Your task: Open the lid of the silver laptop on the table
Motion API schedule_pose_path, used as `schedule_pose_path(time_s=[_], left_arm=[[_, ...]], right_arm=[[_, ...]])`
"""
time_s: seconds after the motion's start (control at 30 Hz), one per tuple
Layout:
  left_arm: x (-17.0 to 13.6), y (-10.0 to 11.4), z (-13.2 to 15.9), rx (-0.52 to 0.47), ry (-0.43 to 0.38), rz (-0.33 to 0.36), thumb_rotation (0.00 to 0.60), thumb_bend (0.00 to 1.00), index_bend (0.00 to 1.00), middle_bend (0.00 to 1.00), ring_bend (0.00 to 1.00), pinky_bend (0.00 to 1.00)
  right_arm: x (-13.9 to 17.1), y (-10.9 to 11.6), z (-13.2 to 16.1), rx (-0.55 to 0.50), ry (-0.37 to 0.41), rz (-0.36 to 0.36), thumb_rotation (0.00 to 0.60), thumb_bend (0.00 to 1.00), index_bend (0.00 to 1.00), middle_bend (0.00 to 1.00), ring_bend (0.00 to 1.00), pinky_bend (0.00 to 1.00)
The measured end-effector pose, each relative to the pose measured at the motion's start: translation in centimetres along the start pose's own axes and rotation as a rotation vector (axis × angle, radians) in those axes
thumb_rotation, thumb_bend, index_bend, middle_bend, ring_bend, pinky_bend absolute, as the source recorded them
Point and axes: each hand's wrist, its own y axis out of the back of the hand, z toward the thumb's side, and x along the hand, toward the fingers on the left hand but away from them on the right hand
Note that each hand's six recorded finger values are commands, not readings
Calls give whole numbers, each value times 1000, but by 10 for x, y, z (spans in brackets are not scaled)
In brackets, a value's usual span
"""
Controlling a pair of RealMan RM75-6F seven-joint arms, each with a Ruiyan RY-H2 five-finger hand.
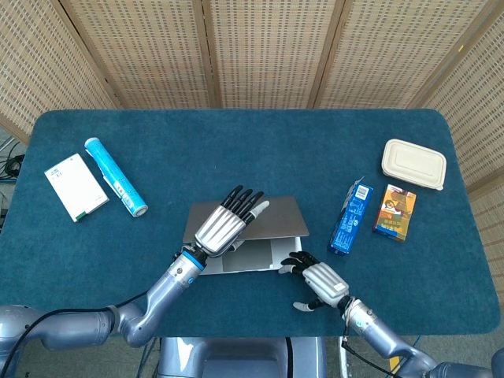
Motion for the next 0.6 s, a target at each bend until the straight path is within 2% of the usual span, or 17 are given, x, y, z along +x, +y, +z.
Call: schedule_pose_path(time_s=[0.2, 0.6], left_arm=[[0, 1, -5, -7, 13, -2, 600, 393, 0, 0, 0, 0], [6, 5, -15, -31, 54, 1, 600, 394, 0, 0, 0, 0]], right_arm=[[1, -5, -1, -3, 2, -3, 600, 260, 231, 205, 0, 27], [3, -13, -2, 3, -7, 27, 600, 260, 231, 206, 0, 27]])
